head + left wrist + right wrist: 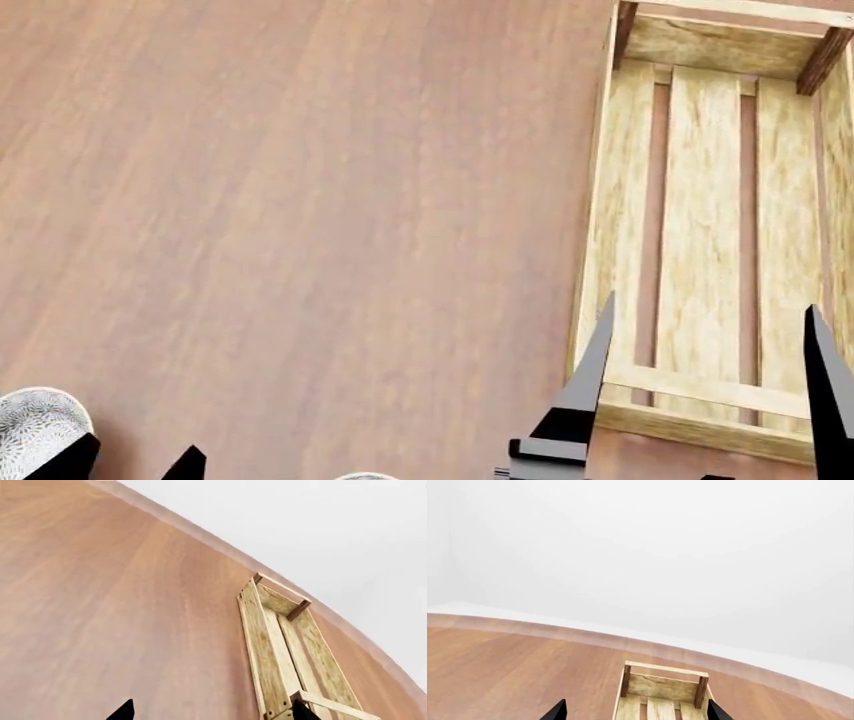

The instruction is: Stack the right bowl on the left bowl and place them in the tray.

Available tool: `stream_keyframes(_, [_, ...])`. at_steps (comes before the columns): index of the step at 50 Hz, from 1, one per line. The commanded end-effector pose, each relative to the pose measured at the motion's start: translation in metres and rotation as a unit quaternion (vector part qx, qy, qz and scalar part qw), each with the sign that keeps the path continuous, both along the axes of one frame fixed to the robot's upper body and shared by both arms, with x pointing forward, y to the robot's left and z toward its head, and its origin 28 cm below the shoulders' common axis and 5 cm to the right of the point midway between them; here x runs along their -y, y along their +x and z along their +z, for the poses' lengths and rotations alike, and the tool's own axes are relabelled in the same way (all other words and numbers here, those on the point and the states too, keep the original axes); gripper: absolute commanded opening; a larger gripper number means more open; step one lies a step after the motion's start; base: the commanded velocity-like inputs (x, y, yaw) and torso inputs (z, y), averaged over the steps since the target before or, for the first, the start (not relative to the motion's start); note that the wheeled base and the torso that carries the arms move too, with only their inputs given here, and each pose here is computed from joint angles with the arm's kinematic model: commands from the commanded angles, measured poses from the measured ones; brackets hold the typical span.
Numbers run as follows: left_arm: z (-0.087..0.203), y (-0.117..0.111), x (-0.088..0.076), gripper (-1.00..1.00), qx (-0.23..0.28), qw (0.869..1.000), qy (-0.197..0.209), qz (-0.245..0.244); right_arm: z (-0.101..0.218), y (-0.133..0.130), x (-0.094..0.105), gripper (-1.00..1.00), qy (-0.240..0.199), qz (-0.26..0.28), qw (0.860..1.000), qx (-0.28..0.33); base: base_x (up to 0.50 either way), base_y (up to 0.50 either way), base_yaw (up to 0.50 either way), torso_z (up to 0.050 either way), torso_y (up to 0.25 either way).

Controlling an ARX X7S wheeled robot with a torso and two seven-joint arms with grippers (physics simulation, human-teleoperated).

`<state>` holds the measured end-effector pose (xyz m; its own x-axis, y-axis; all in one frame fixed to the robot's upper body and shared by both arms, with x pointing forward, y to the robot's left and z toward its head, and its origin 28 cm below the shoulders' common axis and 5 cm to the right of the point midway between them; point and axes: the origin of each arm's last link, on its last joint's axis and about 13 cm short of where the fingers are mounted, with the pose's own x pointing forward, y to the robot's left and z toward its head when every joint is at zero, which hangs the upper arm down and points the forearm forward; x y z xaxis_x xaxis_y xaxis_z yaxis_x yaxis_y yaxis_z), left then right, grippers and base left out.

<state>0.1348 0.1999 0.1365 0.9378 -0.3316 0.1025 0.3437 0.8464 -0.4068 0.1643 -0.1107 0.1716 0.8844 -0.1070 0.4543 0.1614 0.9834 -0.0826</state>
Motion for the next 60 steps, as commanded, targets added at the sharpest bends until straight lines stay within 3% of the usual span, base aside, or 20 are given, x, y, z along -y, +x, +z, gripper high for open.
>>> stream_keyframes(1, [-0.006, -0.004, 0.000, 1.00, -0.047, 0.998, -0.039, -0.029, 0.000, 0.000, 0.000, 1.00, 0.000, -0.001, 1.000, -0.001, 0.00, 0.00, 0.00, 0.000, 0.000])
stream_keyframes(30, [-0.035, 0.001, 0.014, 1.00, -0.129, 0.991, -0.001, -0.040, -0.001, 0.001, 0.001, 1.00, -0.001, -0.004, 1.000, -0.004, 0.00, 0.00, 0.00, 0.000, 0.000])
stream_keyframes(60, [-0.059, 0.016, 0.015, 1.00, -0.163, 0.986, 0.014, -0.020, 0.000, 0.000, 0.001, 1.00, 0.000, -0.004, 1.000, -0.003, 0.00, 0.00, 0.00, 0.000, 0.000])
